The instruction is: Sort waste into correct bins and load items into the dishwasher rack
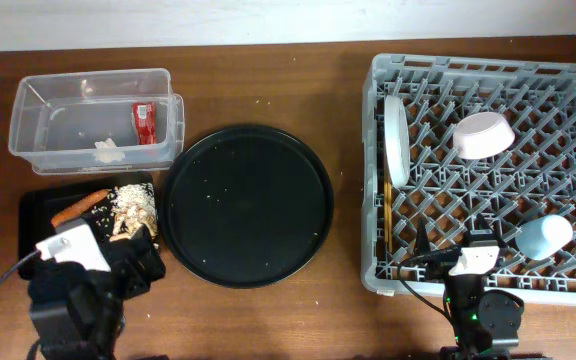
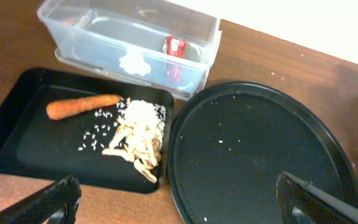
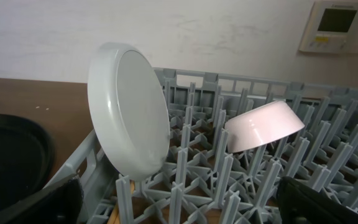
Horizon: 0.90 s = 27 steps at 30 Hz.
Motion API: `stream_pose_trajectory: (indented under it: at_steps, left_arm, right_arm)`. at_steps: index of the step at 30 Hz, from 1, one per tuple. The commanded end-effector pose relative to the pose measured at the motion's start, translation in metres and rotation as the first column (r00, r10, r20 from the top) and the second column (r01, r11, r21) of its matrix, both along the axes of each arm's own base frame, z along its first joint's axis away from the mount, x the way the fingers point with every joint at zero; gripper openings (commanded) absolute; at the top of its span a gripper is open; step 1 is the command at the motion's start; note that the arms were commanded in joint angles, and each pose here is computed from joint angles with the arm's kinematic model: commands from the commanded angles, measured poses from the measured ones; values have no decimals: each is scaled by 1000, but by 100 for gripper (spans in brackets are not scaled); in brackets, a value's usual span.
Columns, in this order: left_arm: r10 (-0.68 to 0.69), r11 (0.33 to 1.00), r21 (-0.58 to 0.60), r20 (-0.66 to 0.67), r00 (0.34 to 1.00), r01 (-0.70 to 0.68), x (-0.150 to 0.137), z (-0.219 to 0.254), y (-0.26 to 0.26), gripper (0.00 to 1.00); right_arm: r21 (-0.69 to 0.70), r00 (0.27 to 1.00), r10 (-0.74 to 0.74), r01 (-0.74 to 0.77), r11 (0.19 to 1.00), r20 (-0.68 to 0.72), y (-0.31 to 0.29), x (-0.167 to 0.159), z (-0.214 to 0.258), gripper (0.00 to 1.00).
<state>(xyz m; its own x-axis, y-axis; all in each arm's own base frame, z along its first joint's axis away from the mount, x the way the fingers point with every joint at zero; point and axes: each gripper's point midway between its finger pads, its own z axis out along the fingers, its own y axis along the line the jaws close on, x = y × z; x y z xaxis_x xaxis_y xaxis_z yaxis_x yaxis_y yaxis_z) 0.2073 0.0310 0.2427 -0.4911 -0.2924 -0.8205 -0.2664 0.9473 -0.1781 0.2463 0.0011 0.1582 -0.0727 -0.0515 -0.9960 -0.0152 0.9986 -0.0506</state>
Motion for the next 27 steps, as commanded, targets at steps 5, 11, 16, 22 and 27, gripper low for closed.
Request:
stream_pose_trajectory:
  at_steps: [5, 11, 16, 22, 27]
  left_arm:
    - [-67, 989, 144, 188, 980, 40, 6, -36, -8, 99]
    - [-284, 941, 309, 497, 820, 138, 32, -40, -37, 99]
    - [-357, 917, 333, 443, 822, 218, 38, -77, -49, 99]
    - [-364, 915, 326, 413, 835, 237, 38, -86, -50, 99]
    - [-364, 915, 326, 413, 835, 237, 38, -86, -50, 99]
  right_arm:
    - [0, 1000, 0, 0, 1000, -3, 0, 0, -2, 98]
    - [0, 1000, 0, 0, 1000, -3, 0, 0, -2, 98]
    - [0, 1000, 0, 0, 1000, -3, 0, 0, -2, 98]
    - [0, 1000, 0, 0, 1000, -3, 0, 0, -2, 98]
    - [0, 1000, 0, 0, 1000, -3, 0, 0, -2, 98]
